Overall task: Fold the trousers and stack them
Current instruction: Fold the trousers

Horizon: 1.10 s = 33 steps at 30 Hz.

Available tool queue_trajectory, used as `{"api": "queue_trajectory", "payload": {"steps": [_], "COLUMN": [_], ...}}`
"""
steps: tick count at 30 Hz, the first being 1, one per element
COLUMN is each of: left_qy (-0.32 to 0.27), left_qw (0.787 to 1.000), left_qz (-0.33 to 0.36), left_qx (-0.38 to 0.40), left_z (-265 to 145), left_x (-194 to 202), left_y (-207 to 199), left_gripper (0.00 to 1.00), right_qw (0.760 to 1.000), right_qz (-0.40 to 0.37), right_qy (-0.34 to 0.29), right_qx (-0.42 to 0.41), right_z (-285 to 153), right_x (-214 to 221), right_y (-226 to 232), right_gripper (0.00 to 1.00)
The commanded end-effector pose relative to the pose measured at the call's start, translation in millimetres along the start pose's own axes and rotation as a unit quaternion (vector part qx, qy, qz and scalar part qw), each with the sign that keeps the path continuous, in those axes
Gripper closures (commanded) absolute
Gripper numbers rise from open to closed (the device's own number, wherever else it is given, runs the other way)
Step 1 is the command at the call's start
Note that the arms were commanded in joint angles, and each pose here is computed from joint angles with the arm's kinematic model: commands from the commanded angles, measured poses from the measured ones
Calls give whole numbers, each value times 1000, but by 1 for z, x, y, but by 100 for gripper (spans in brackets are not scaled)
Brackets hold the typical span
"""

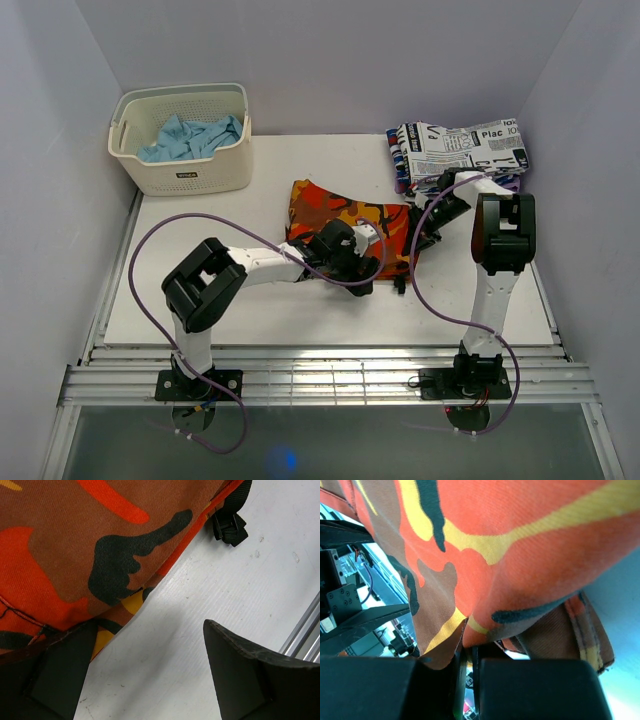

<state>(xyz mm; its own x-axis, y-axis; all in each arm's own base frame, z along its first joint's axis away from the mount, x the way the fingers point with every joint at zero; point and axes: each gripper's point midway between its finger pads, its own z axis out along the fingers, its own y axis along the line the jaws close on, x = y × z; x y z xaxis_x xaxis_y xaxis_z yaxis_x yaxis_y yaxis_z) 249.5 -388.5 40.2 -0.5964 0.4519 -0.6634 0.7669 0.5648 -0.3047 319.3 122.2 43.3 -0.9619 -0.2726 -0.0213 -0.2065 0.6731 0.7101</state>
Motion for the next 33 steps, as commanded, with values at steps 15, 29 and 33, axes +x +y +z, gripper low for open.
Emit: {"api": "queue_trajectory", "payload": {"steps": [15,29,33], "left_qy": [24,38,32], "left_qw": [1000,999,999], "left_qz": [-10,-29,-30], "left_qx": [15,22,24], "left_z": [-13,-15,-19], "left_x": [2,6,6], "left_y": [-15,-20,-24], "left_gripper": [2,2,2], "right_qw": [1000,999,999], "right_qz": [-11,-19,-17], "right_qy": [-18,-27,-26], "right_qx": [-14,-19,-19], "right_z": [-15,-21,-19], "right_x": [-6,-9,-8], "right_y": [22,30,28], "right_gripper": [92,92,92]}}
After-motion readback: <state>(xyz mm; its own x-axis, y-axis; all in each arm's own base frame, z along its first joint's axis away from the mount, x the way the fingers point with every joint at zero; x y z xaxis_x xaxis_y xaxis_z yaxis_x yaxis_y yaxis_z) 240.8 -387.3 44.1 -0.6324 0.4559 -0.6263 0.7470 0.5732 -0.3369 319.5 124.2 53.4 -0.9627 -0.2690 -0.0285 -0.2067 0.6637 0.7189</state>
